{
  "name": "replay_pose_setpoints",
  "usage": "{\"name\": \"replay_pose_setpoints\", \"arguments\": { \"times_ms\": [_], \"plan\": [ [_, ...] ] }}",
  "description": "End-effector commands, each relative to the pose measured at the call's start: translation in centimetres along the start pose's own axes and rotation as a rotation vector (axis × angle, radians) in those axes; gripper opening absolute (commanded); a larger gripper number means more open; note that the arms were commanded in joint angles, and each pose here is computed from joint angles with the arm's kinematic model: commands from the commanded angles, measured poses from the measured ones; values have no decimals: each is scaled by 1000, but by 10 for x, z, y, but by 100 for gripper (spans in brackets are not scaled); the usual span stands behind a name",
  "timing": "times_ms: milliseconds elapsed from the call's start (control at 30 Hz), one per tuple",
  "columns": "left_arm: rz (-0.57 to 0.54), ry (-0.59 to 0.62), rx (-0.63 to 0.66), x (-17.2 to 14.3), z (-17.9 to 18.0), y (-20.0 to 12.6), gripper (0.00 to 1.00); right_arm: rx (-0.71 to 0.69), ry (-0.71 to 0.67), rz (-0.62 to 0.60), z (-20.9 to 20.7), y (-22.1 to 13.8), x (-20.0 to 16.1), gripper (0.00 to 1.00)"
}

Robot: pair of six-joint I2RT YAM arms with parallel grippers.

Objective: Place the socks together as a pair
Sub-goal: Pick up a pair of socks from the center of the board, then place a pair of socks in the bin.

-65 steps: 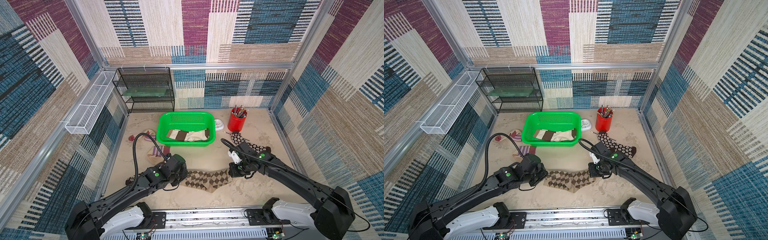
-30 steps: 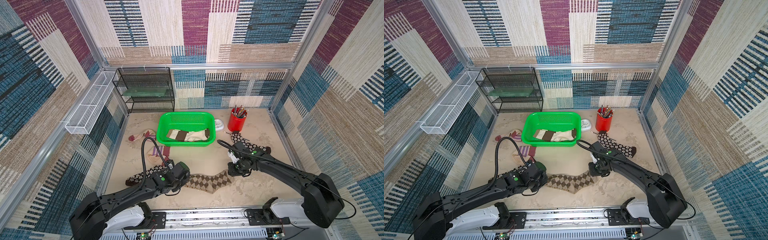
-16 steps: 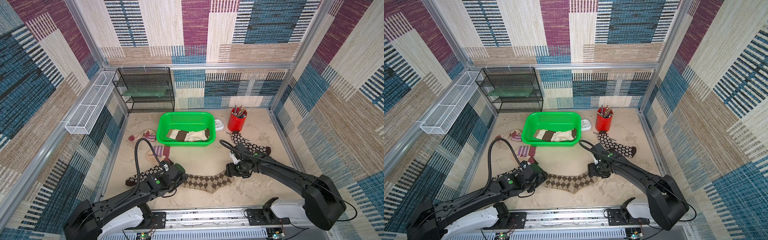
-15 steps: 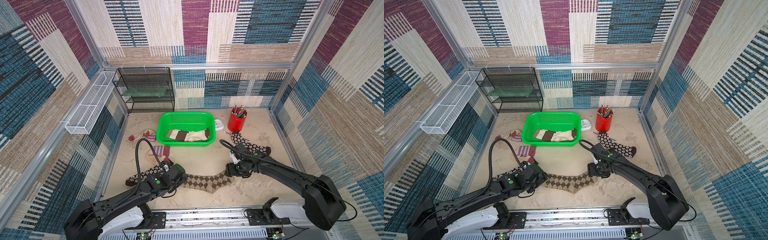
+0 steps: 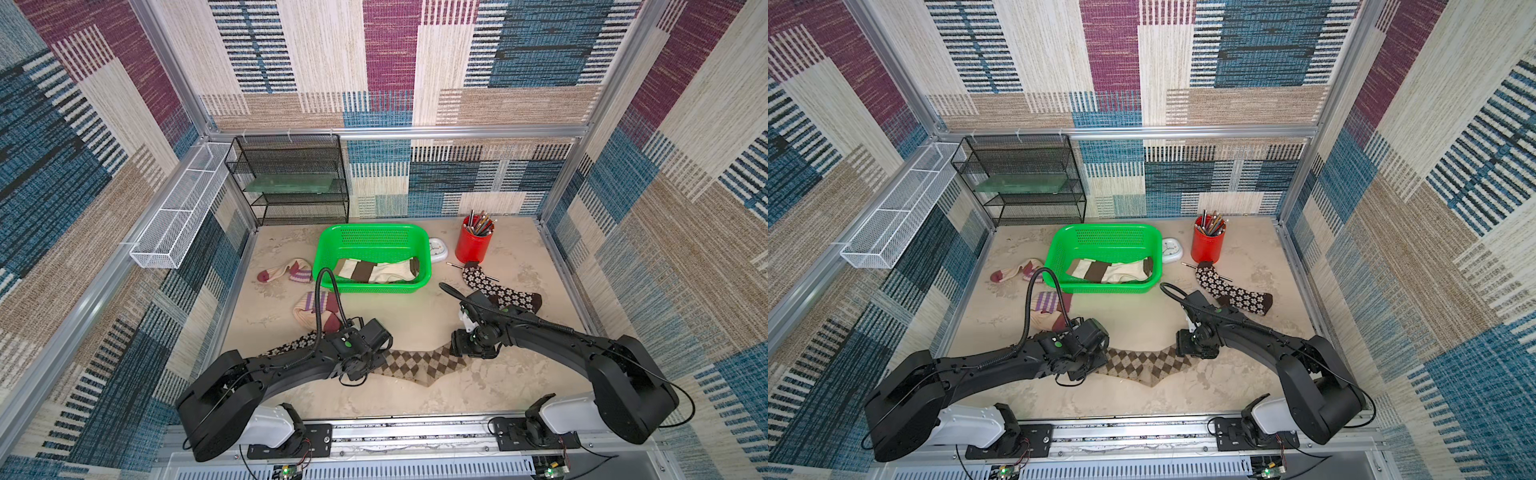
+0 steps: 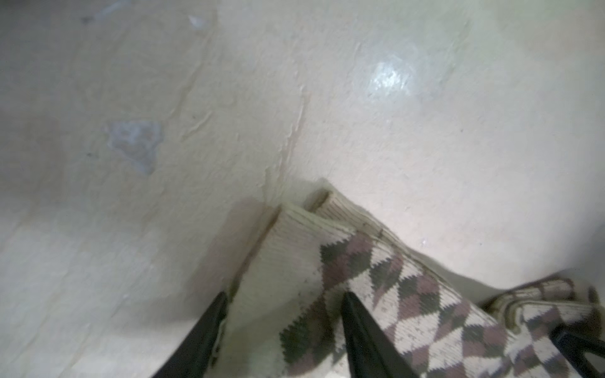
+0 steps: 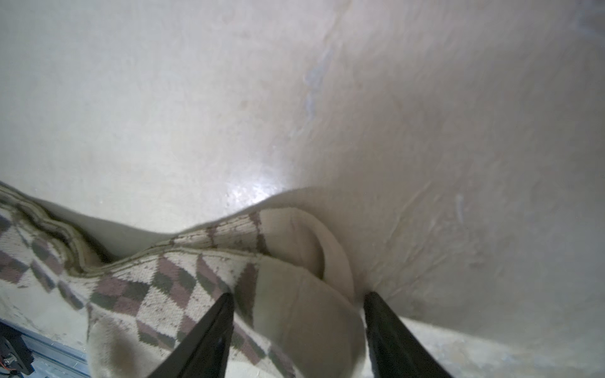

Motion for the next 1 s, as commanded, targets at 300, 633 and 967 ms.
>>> {"name": "replay_pose_setpoints", "arguments": {
  "times_ms": [300, 633, 967],
  "plan": [
    [37, 106, -33, 2, -18, -13, 6, 126, -14, -55, 17, -15, 6, 14],
    [-95, 137, -229, 53, -45, -105, 3, 366, -100, -203, 72, -117, 30, 7],
    [-289, 133, -310, 161, -54, -197, 2, 534, -211, -336, 139, -173, 108, 7]
  ]
}}
Point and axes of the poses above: each gripper's point midway between its finger pads, its own y axis out along the fingers, its own z axis along the line the jaws close on, x = y × z, the point moved 6 cm from there along -y, back along the fingers, and after that the axes turned 2 degrees about y, right-handed, at the moved point
